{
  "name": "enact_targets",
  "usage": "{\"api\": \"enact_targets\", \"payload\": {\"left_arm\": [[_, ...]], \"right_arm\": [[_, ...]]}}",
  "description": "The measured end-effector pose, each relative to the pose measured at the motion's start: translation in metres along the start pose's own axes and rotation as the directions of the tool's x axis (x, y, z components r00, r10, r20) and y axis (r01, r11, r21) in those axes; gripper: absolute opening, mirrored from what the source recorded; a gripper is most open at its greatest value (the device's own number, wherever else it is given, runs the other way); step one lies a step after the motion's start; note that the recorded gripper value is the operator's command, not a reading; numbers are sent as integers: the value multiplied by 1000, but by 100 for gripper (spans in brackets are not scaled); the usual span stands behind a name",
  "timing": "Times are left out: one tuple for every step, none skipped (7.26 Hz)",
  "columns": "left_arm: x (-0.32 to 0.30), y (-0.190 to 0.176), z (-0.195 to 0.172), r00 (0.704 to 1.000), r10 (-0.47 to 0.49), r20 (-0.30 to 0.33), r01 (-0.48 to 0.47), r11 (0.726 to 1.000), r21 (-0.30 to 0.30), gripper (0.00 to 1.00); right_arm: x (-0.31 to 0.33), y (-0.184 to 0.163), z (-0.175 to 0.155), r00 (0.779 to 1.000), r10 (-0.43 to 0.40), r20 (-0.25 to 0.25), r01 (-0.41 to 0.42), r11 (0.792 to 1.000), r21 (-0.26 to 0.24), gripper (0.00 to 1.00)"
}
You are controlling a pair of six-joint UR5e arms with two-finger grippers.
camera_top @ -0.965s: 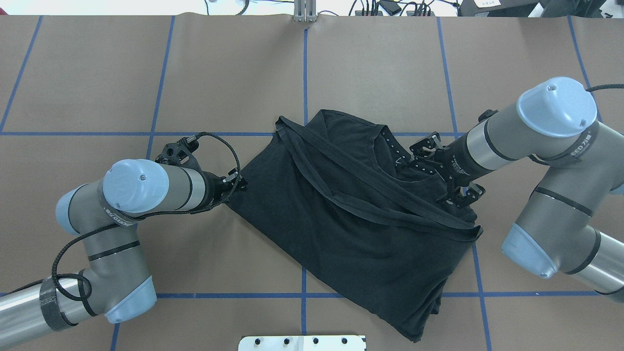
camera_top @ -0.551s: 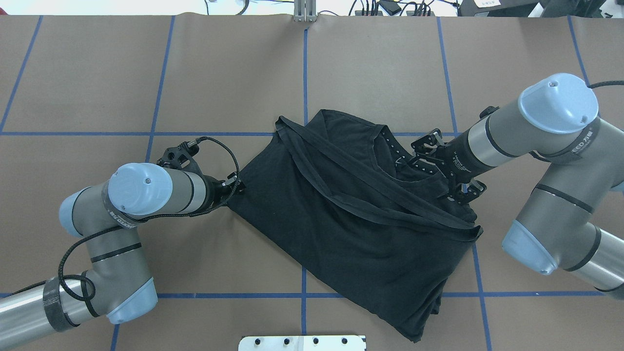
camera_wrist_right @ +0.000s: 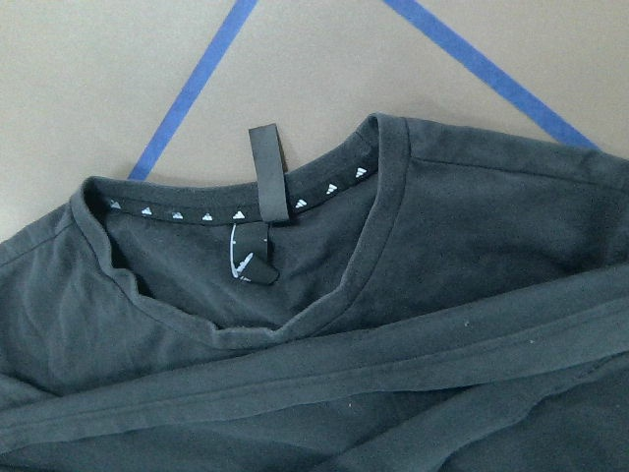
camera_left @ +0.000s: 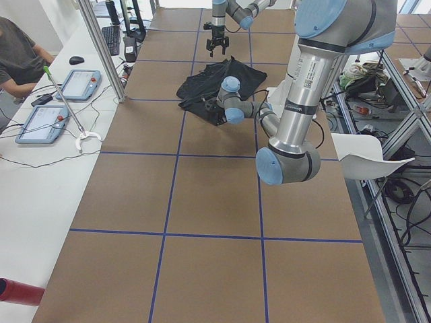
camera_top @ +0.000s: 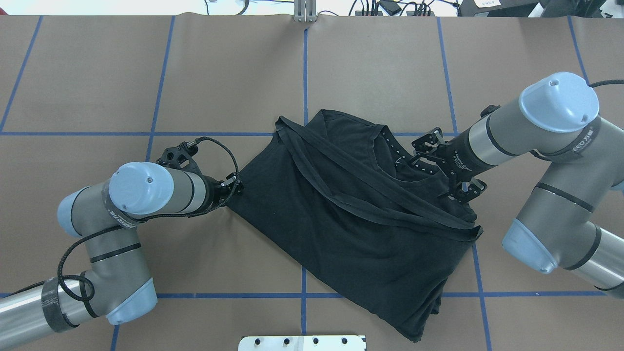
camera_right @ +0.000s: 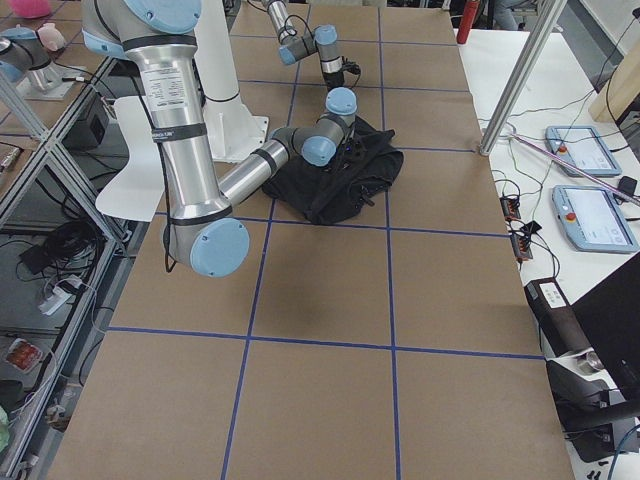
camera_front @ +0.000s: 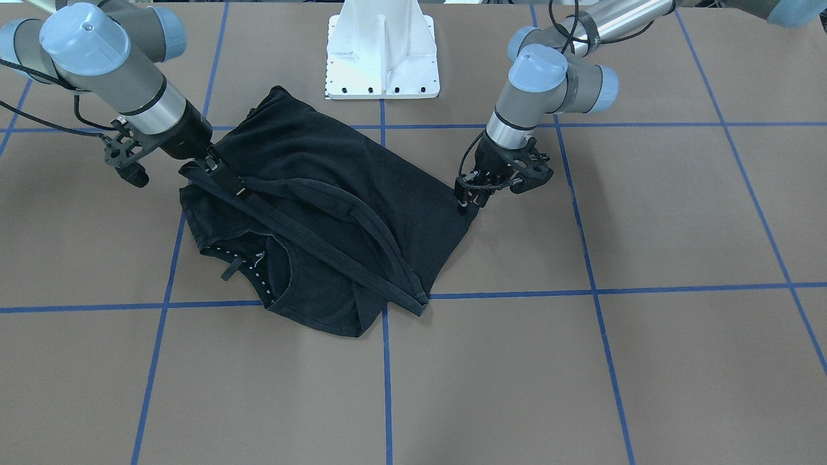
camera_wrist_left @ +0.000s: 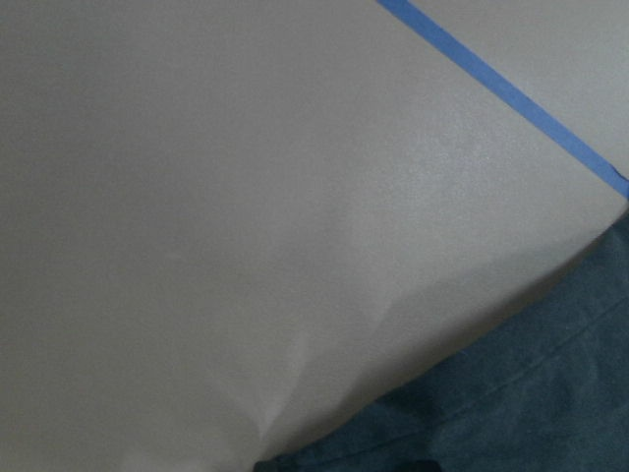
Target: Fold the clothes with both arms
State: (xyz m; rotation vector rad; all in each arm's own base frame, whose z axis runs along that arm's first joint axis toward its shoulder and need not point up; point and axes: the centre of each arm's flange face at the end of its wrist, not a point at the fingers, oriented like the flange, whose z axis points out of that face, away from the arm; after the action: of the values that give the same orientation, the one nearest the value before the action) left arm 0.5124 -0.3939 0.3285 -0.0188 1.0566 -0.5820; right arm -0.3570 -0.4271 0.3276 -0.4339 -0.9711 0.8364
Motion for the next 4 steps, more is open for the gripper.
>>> {"api": "enact_targets", "payload": {"left_arm": [[0, 0, 0, 1000, -1, 8, 1, 1000, 2, 57], [-1, 0, 1, 1000, -3, 14, 3, 1000, 3, 57], [-1, 0, 1, 1000, -3, 17, 3, 1000, 4, 54], [-1, 0, 1, 1000, -4, 18, 4, 1000, 4, 49]], "right_arm": [[0, -1, 1, 1000, 1, -2, -1, 1000, 1, 100], [0, -1, 1, 1000, 2, -3, -2, 1000, 1, 100], [0, -1, 1, 1000, 2, -3, -2, 1000, 0, 100], [0, -1, 1, 1000, 2, -3, -2, 1000, 1, 100]]}}
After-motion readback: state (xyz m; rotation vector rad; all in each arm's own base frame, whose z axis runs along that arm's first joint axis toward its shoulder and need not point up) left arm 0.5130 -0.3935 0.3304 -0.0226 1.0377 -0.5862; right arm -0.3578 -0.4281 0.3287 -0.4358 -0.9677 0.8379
